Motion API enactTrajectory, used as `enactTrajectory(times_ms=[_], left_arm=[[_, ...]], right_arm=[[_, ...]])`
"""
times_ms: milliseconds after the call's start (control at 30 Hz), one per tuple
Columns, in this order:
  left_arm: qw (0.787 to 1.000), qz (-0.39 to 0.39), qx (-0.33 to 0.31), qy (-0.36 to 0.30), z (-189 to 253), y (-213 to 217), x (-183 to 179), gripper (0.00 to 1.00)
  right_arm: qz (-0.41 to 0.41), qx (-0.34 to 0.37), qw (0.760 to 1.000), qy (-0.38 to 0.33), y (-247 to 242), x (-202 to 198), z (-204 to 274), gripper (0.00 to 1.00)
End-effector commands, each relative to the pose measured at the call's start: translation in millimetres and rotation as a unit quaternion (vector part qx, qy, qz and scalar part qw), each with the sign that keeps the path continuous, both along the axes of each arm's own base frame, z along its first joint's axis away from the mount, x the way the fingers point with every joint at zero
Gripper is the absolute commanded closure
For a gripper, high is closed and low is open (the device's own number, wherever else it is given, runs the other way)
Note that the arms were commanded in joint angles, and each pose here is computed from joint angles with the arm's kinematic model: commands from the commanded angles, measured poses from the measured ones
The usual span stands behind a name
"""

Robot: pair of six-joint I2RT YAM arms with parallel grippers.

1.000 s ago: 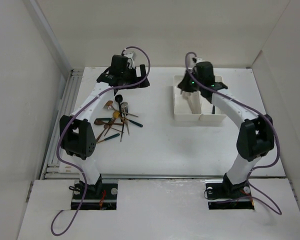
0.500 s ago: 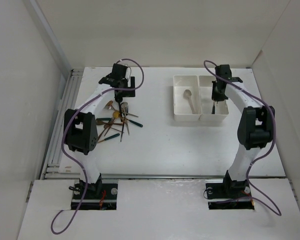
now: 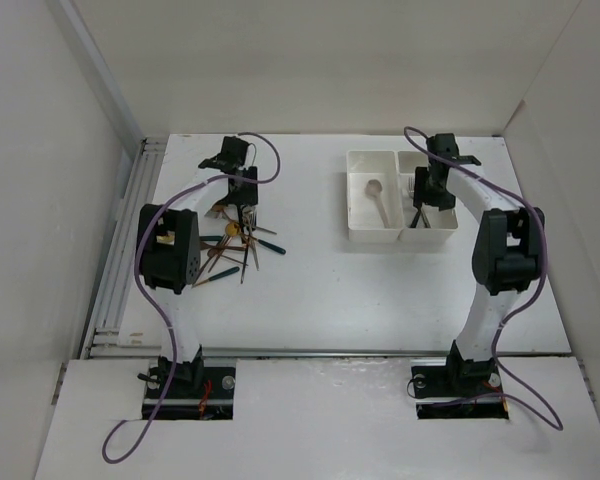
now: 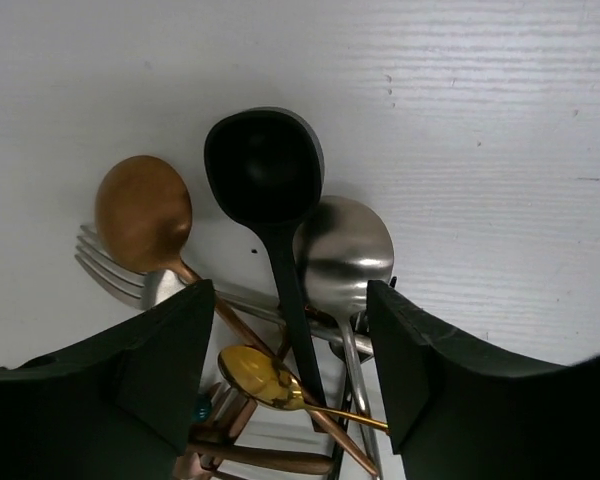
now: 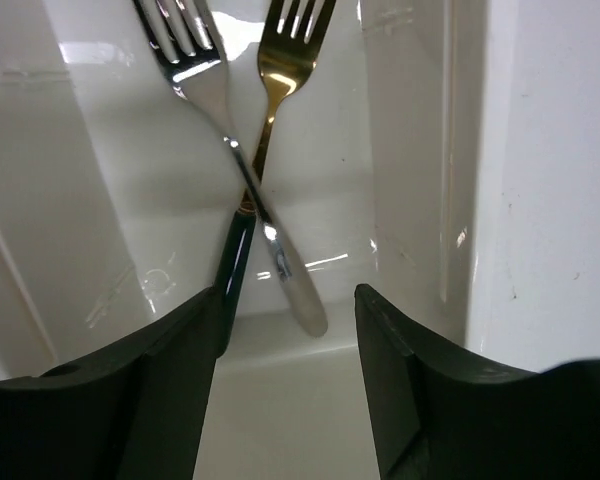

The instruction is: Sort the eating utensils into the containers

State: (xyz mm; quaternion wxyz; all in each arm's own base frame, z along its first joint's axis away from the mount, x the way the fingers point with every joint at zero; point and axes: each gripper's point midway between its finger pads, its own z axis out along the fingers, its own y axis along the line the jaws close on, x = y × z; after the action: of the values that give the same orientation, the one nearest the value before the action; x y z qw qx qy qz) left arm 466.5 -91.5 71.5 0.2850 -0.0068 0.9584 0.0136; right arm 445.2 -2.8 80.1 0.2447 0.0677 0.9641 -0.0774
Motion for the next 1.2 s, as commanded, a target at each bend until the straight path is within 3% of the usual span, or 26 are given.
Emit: enactTrajectory(times_ms=[0,133,500,667,800,1167], left_arm=[[1.0,-0.014,-0.01,-0.001,2.2,-6.3,3.9,0.42],[1.0,0.003,-0.012,0.022,-15.6,6.1,2.4,0.58],[0.999,0.005,-0.025,0.034,-17.9,6.5,-5.2,0.58],[0.999,0.006,-0.035,0.005,14.9,8.9,-3.4,0.44],[0.999,0.007,-0.041,-0.002,24.7,12.3,-8.2,0.45],[0.998,0.013,-0.052,0.023,-0.2,16.1,-14.5,0.55]], right_arm=[[0.009,0.017,0.997,-0.076,10.3,17.8,53.6,0.39],[0.016,0.012,0.995,-0.096,13.3,16.4,72.1,0.39],[0.023,0.015,0.992,-0.122,14.0,11.0,93.8,0.39],[0.031,0.013,0.993,-0.116,17.6,8.9,92.6,0.39],[0.035,0.014,0.992,-0.116,21.8,8.7,92.6,0.39],[0.051,-0.008,0.993,-0.111,27.5,6.1,90.0,0.39]])
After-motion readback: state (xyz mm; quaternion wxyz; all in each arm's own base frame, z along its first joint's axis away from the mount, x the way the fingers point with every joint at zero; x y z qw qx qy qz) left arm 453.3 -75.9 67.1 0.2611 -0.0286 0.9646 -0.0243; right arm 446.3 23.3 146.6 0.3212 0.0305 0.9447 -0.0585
